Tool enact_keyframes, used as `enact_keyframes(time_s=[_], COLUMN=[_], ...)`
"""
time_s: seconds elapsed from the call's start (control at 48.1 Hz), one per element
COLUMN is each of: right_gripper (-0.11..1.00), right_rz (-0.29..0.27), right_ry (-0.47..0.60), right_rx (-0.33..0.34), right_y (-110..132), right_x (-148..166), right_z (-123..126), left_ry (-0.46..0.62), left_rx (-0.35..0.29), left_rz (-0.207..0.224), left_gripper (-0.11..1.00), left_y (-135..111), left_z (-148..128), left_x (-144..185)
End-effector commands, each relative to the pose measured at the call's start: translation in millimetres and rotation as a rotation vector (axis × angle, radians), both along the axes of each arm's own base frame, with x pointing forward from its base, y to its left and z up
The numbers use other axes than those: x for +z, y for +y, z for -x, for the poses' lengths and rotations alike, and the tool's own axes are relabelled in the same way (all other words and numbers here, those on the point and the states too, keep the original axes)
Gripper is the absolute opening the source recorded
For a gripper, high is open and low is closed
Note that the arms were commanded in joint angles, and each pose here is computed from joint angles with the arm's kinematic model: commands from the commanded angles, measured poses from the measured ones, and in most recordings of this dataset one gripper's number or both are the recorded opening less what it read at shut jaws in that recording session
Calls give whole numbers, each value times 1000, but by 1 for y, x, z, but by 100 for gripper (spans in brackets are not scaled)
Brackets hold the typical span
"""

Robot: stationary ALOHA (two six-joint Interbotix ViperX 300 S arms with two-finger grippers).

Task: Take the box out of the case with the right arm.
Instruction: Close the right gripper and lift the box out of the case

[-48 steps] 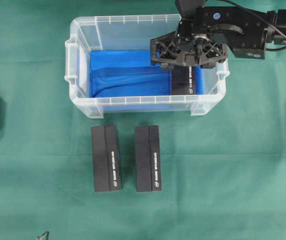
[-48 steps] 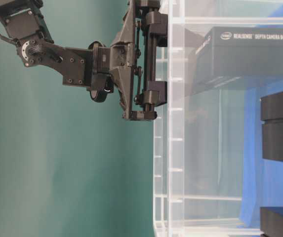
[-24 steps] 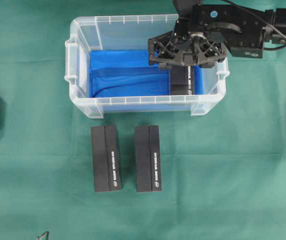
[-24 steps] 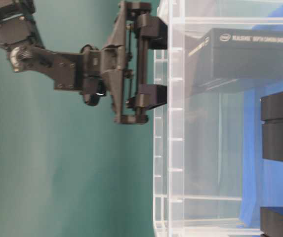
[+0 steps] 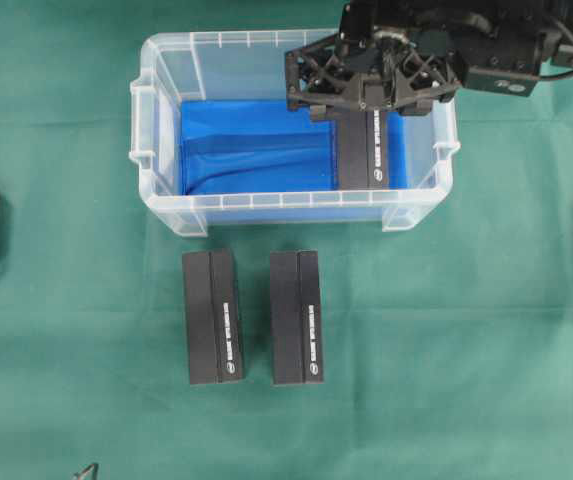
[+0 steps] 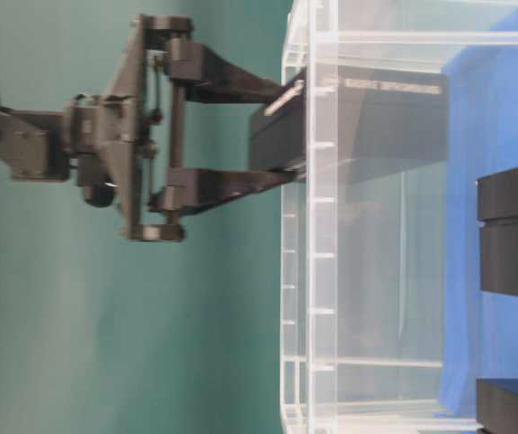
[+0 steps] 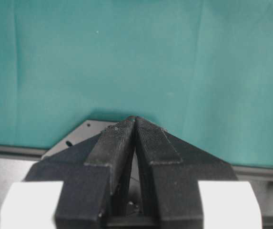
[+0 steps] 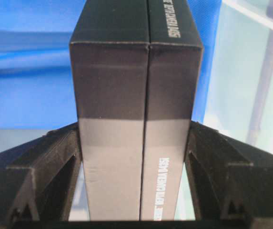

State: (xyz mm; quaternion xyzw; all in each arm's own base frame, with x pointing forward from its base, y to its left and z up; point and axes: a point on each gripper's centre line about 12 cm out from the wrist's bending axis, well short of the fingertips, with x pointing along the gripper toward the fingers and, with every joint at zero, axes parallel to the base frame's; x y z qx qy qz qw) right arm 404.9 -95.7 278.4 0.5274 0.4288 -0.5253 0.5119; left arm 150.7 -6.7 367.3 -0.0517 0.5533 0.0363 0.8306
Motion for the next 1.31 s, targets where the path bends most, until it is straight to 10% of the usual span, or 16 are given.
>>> enact_keyframes(time_s=[0.0, 0.727, 1.289], right_gripper=[64, 64, 64], right_rz=[19, 51, 60], right_ry=[-75, -52, -54], right_rx=[9, -5, -1], right_y=[7, 13, 16], right_x=[45, 124, 130], right_z=[8, 26, 27], left_ry=[-20, -28, -28], left_rx=[0, 3, 4], left_rz=[-2, -1, 0], left_gripper=[0, 0, 0], left_y=[0, 1, 1], left_z=[0, 1, 1], left_x=[6, 7, 7])
